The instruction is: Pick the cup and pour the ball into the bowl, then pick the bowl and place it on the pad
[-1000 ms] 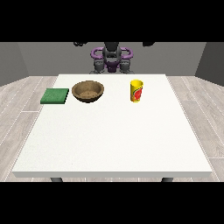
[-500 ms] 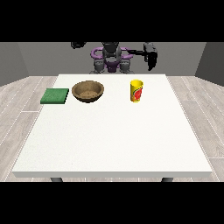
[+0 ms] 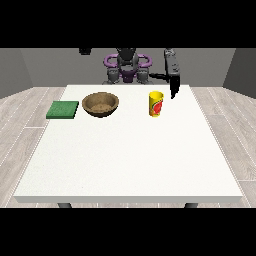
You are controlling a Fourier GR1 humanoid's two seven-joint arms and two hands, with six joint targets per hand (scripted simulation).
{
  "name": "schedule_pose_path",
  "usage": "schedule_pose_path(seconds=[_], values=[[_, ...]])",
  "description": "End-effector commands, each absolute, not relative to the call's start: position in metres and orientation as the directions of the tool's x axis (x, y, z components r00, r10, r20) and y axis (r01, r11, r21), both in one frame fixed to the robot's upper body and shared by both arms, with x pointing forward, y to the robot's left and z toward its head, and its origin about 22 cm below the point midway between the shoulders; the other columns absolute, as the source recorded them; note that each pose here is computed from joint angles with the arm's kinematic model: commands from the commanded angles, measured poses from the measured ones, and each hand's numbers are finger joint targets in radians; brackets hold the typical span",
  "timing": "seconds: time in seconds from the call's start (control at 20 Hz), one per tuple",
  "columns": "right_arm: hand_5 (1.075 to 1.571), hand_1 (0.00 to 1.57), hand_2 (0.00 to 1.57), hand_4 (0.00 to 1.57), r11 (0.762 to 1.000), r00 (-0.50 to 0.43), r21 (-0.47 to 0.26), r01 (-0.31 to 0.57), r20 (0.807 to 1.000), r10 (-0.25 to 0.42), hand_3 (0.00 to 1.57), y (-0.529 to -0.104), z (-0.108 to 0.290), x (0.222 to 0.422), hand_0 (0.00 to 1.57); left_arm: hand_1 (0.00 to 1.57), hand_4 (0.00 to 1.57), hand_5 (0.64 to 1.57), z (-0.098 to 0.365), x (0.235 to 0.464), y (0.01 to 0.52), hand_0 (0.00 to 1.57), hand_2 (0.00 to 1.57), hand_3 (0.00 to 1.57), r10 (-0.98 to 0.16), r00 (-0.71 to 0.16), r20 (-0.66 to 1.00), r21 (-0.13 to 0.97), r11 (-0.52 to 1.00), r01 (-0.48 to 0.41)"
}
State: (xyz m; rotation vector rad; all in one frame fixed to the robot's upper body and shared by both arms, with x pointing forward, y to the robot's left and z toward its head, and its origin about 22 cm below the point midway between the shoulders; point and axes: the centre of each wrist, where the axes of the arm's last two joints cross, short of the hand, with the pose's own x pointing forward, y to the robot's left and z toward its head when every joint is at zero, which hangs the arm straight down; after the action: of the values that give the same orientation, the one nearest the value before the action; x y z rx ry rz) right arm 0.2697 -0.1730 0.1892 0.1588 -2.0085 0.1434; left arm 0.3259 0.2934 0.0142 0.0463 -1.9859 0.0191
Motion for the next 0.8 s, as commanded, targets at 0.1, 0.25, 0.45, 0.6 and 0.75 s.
schedule_pose_path(seconds=[0.1, 0.25, 0.45, 0.6, 0.75], values=[[1.568, 0.0, 0.0, 0.0, 0.99, -0.397, -0.022, -0.138, 0.917, -0.034, 0.0, -0.187, 0.174, 0.267, 0.0, 0.0, 0.0, 1.444, -0.029, 0.326, 0.286, 0.0, 0.0, 0.0, -0.007, -0.362, 0.932, 0.006, 1.0, -0.002], [1.567, 0.0, 0.0, 0.0, 0.982, -0.45, -0.033, -0.186, 0.891, -0.055, 0.0, -0.204, 0.193, 0.256, 0.0, 0.0, 0.0, 1.432, -0.04, 0.323, 0.315, 0.0, 0.0, 0.0, -0.035, -0.397, 0.917, -0.001, 0.996, -0.089], [1.568, 0.0, 0.0, 0.0, 0.988, -0.381, -0.008, -0.152, 0.923, -0.051, 0.0, -0.215, 0.171, 0.248, 0.0, 0.0, 0.0, 1.418, -0.041, 0.331, 0.316, 0.0, 0.0, 0.0, -0.013, -0.301, 0.954, -0.015, 0.996, -0.09], [1.568, 0.0, 0.0, 0.0, 0.981, -0.455, -0.037, -0.193, 0.889, -0.055, 0.0, -0.219, 0.189, 0.251, 0.0, 0.0, 0.0, 1.423, -0.044, 0.345, 0.295, 0.0, 0.0, 0.0, -0.029, -0.397, 0.918, -0.016, 0.994, -0.111], [1.567, 0.0, 0.0, 0.0, 0.981, -0.448, -0.035, -0.192, 0.892, -0.055, 0.0, -0.242, 0.191, 0.245, 0.0, 0.0, 0.0, 1.431, -0.055, 0.337, 0.309, 0.0, 0.0, 0.0, -0.009, -0.358, 0.934, -0.028, 0.995, -0.1]])
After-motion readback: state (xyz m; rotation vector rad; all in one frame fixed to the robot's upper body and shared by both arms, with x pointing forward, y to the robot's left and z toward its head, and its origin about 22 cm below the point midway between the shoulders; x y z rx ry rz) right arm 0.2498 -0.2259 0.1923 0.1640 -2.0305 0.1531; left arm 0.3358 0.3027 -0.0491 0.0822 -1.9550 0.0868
